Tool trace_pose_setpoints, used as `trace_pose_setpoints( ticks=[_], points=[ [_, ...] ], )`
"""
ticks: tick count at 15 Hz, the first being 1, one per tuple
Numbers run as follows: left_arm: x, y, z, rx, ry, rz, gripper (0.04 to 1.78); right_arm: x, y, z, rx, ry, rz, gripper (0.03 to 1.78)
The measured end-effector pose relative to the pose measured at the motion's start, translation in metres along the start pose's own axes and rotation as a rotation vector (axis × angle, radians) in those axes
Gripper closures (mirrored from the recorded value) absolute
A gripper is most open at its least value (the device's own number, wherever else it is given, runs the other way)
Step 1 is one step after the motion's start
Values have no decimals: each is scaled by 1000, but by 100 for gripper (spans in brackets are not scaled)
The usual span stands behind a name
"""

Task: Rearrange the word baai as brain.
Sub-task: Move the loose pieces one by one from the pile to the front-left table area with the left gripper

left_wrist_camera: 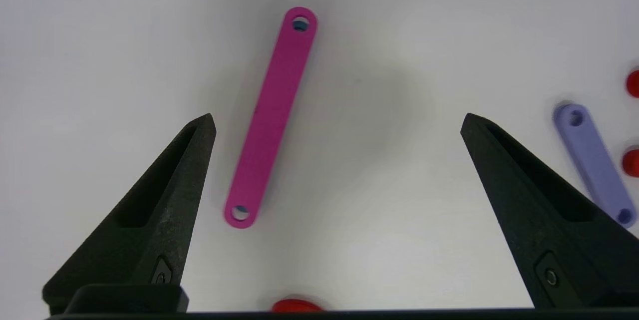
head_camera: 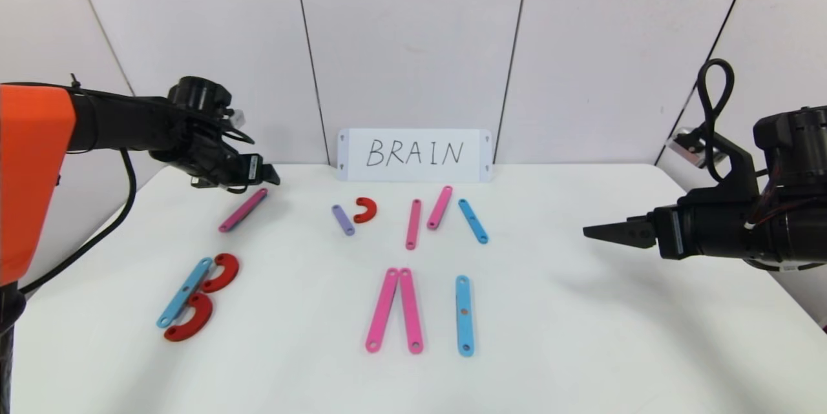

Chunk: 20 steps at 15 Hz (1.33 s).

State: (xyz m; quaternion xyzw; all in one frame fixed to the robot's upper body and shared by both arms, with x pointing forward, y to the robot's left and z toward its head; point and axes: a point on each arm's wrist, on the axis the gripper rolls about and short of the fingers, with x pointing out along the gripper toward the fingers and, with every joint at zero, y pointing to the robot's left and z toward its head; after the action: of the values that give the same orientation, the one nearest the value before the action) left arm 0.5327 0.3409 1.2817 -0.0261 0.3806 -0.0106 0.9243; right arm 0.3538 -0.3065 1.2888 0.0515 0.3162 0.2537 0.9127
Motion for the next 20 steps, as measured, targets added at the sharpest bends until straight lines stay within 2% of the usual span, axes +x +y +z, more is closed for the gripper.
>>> trace_pose_setpoints(
  ticks=[4,8,12,16,20],
  points=[
    [-1,40,-4,85,7,-46,10,4,-2,1,-12,-27,-2,8],
    [13,62,-20,172,58,-63,10,8,-4,0,-12,-29,-3,8],
    [26,65,-29,162,84,-108,10,10,-5,-1,-11,-23,-4,8],
    [35,61,-30,171,91,-117,10,11,-5,-1,-9,-18,-5,8],
    [48,54,-27,196,44,-92,10,12,-5,-2,-9,-15,-3,8]
  ],
)
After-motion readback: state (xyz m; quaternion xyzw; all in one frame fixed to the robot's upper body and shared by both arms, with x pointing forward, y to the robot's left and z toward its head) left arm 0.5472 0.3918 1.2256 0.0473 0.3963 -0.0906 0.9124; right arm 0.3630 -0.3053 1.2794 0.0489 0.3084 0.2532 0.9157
